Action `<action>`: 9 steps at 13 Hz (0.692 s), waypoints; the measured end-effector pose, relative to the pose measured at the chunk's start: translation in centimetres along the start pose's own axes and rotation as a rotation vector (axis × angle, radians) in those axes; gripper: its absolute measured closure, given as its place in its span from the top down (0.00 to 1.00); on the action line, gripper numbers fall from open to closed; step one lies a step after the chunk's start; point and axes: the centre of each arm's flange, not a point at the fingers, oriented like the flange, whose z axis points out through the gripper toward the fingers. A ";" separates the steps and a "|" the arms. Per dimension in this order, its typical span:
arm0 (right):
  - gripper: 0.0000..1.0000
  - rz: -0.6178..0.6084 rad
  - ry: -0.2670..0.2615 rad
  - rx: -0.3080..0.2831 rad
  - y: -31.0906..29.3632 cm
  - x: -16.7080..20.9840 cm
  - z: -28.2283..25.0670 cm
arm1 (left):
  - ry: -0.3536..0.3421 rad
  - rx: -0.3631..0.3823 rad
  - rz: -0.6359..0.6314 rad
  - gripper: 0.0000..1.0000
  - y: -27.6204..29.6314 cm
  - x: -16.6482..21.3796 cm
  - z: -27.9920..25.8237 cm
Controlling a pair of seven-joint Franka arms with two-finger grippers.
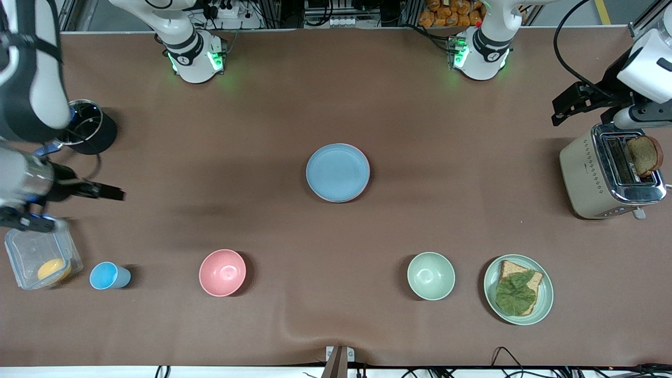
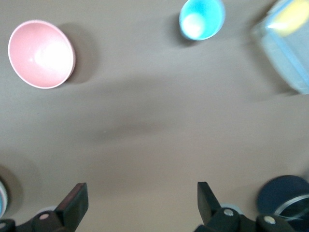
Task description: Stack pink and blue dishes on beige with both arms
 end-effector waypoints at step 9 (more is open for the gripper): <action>1.00 0.009 0.102 -0.002 1.4 -6.0 -9.3 | 0.005 0.002 -0.002 1.00 -0.2 -0.8 -0.4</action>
